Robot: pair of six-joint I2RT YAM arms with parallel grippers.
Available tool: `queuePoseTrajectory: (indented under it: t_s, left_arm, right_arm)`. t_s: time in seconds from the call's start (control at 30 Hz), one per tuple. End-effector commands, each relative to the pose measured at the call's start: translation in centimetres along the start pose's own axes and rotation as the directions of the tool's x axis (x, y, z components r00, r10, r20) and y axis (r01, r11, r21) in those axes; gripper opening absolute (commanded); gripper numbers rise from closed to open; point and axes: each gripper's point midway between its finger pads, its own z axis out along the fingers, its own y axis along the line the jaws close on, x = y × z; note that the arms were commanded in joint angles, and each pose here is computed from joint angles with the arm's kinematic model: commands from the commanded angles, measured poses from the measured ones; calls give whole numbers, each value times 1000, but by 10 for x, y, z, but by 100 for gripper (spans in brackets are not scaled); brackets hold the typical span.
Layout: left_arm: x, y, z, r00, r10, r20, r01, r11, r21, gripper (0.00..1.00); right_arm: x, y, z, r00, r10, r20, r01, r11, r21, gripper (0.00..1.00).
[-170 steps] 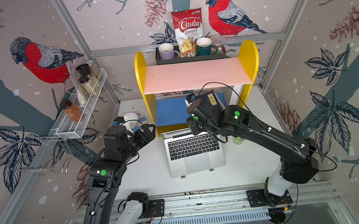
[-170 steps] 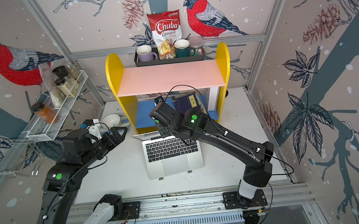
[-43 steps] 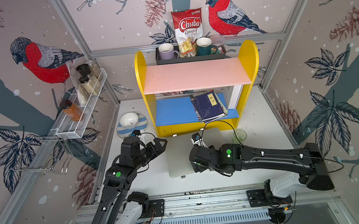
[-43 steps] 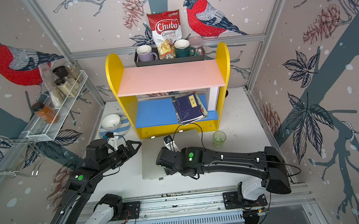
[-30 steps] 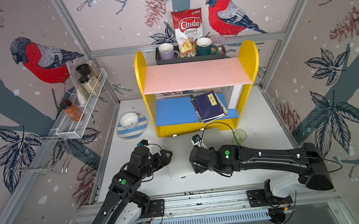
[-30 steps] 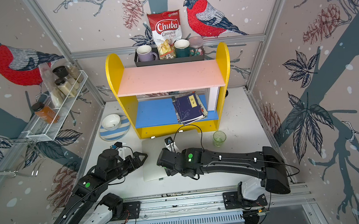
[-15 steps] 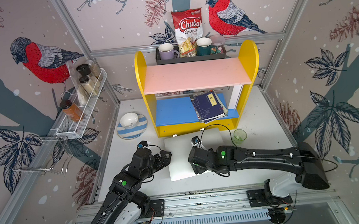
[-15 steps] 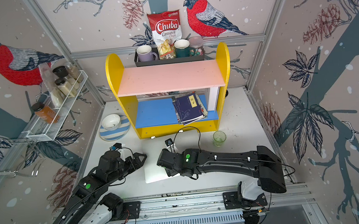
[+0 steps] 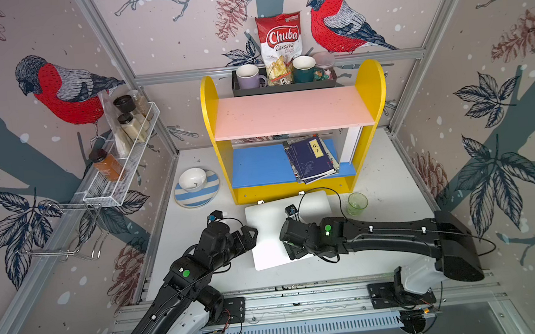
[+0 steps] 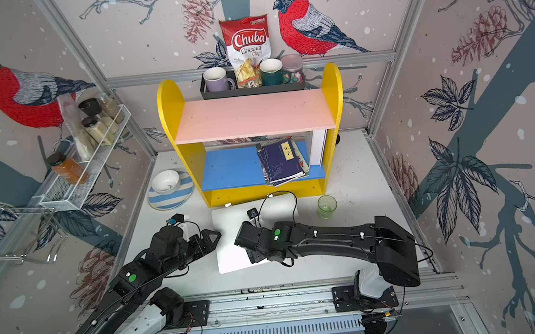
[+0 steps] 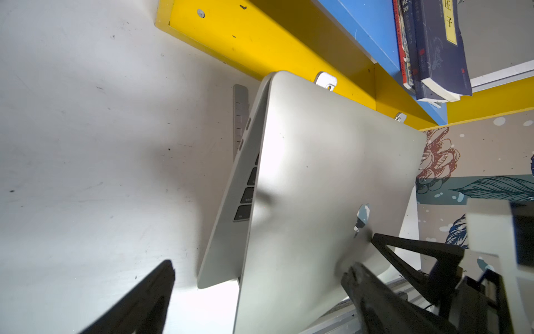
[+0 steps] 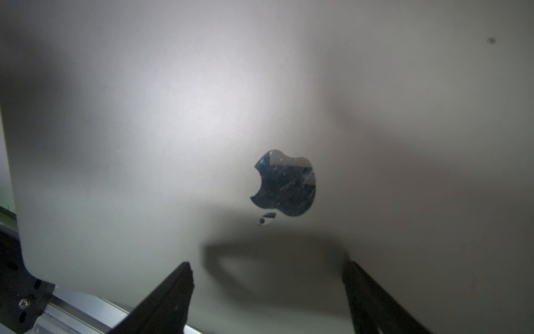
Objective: Close the laptop lid and set it aside
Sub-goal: Close the lid of the laptop.
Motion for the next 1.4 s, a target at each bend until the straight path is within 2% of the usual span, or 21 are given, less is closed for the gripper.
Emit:
queuePoseTrajectory:
  t_s: [0.0,0.47,1.37]
  left_arm:
    - [-3,-3,-1,1000,5,27,-5,1000,0,93]
    - [5,-12,5,998,53,23,-53,999,-9,93]
    - [15,2,13,999,45,12,-45,998,-41,93]
  right_arm:
    - [2,0,5,1000,12,-15,-12,1000,-6,82]
    - [5,0,24,999,20,-46,-20,1000,-1,81]
    - [7,0,47,998,14,-68,-13,1000,20,81]
